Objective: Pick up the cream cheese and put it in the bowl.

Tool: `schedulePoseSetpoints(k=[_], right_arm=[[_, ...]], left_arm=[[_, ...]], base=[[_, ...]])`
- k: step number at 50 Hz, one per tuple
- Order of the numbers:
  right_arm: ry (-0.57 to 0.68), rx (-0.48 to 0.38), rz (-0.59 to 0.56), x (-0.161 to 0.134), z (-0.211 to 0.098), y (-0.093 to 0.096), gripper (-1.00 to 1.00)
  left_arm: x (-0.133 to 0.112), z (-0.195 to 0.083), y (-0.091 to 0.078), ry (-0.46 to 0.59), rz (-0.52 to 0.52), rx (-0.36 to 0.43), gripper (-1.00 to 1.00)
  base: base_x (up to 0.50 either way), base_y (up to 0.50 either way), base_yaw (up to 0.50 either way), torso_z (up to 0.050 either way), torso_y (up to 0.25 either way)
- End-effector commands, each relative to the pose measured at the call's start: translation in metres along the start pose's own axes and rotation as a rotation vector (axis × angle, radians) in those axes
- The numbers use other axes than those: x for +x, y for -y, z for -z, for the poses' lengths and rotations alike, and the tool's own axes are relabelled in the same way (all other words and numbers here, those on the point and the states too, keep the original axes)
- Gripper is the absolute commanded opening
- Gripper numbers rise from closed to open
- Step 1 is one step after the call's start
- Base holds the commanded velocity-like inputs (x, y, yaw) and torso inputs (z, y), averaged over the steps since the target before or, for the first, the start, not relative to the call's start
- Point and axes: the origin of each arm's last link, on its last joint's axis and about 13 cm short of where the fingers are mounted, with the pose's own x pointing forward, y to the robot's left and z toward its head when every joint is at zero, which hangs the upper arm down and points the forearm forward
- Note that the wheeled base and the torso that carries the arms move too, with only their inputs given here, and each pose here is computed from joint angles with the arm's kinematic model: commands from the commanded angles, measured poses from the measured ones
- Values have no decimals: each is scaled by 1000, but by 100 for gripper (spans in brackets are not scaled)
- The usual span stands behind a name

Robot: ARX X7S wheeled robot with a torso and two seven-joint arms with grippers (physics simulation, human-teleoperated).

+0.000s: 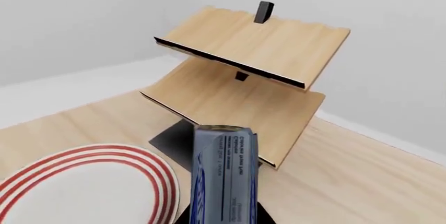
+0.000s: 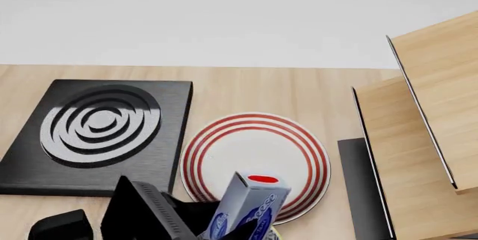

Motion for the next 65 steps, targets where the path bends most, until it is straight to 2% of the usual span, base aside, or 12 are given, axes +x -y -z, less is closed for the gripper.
schedulePoseSetpoints(k=[1, 42, 65], right_arm=[[2, 2, -2, 0, 0, 0, 100], [9, -1, 5, 0, 0, 0, 100], [11, -6, 14, 0, -2, 1, 100]], left_arm=[[3, 9, -1, -3, -3, -1, -100], [5, 42, -5, -55, -28, -33, -100], [7, 47, -4, -79, -46, -2, -100]], base=[[0, 0, 0, 0, 0], [0, 0, 0, 0, 0], [0, 0, 0, 0, 0]])
